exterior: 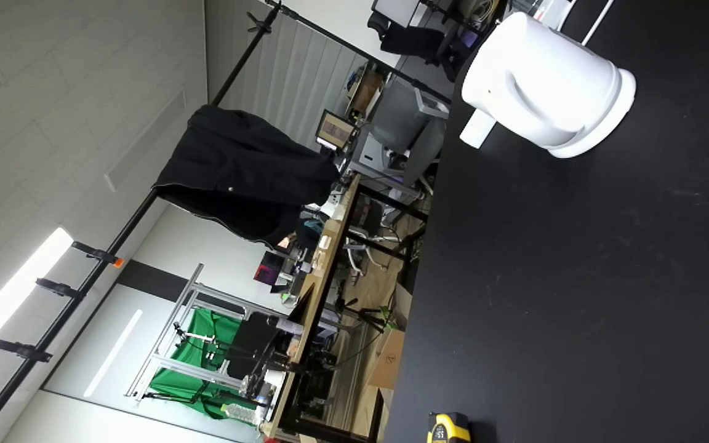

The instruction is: Turn off the switch on the adapter

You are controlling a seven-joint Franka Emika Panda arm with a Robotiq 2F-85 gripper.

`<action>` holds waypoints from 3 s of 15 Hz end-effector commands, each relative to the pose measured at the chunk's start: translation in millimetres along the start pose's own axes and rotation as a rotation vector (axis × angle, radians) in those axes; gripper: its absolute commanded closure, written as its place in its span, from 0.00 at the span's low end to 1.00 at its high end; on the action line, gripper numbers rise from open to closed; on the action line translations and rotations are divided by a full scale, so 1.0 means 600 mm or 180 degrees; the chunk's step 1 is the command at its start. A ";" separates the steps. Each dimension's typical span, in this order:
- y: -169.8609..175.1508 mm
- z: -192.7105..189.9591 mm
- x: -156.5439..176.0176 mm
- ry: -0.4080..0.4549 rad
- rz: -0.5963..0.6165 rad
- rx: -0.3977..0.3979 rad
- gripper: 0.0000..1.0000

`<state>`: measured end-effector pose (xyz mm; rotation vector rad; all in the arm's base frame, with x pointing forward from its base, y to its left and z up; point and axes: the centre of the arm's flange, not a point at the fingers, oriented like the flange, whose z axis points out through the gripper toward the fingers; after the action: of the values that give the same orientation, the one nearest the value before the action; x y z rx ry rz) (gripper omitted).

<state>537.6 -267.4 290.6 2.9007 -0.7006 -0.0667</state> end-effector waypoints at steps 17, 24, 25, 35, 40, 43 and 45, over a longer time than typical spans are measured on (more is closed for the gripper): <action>0.061 0.172 0.065 0.0029 0.0576 -0.0130 1.00; 0.065 0.219 0.089 0.0184 0.0994 0.0240 1.00; 0.063 0.226 0.092 0.0178 0.1042 0.0281 1.00; 0.023 0.277 0.116 0.0272 0.1214 0.0460 1.00; 0.000 0.298 0.125 0.0179 0.1249 0.0589 1.00; -0.011 0.304 0.127 0.0165 0.1253 0.0626 1.00; -0.012 0.306 0.128 0.0145 0.1252 0.0614 1.00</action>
<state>583.3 -318.0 111.5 2.8638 -1.2648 0.1304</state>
